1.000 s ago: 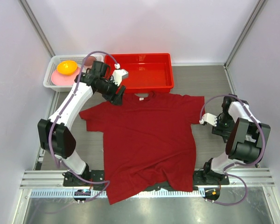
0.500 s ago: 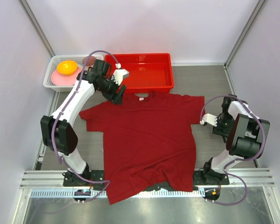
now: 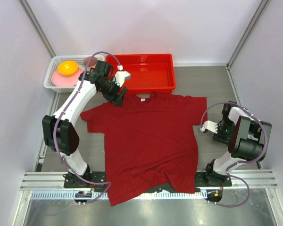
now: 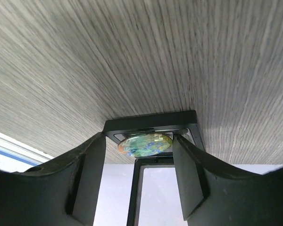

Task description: Pin the brooch onto the clothing

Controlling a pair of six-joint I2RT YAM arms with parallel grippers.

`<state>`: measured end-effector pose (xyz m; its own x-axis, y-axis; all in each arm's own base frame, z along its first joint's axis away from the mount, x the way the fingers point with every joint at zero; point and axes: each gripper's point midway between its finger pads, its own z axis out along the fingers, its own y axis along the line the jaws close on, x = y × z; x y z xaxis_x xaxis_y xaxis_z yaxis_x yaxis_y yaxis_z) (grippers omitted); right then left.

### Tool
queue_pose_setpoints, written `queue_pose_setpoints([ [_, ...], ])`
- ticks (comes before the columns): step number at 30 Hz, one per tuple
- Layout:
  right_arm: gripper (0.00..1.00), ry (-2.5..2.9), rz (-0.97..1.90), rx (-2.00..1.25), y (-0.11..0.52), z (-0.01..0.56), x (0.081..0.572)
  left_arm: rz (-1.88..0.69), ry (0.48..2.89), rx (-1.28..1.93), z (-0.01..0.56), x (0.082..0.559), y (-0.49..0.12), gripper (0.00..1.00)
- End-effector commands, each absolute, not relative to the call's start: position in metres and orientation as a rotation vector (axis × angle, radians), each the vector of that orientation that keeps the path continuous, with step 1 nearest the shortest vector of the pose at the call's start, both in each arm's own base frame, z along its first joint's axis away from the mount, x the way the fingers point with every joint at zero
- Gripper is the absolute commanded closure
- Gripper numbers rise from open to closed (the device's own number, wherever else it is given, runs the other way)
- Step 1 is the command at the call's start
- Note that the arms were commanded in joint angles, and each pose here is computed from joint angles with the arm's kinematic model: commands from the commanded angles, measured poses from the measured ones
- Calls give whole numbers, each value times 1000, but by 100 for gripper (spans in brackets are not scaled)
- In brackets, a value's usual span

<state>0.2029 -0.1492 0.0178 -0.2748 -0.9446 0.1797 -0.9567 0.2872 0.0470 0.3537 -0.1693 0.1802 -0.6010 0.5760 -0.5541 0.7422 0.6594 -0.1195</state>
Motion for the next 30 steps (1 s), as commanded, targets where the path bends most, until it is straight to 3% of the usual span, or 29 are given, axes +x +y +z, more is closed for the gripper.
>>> queue_pose_setpoints([
  [1,37,-2396,186,1797,-153,17,210,-447,2369,1043,191,359,-170,37],
  [5,37,-2412,218,1795,-155,14,216,-433,2374,1054,191,356,-168,37],
  [16,55,-2415,223,1814,-154,26,219,-425,2373,1059,189,355,-166,37],
  [30,56,-2469,183,1849,-137,59,226,-412,2326,1018,199,368,-170,33],
])
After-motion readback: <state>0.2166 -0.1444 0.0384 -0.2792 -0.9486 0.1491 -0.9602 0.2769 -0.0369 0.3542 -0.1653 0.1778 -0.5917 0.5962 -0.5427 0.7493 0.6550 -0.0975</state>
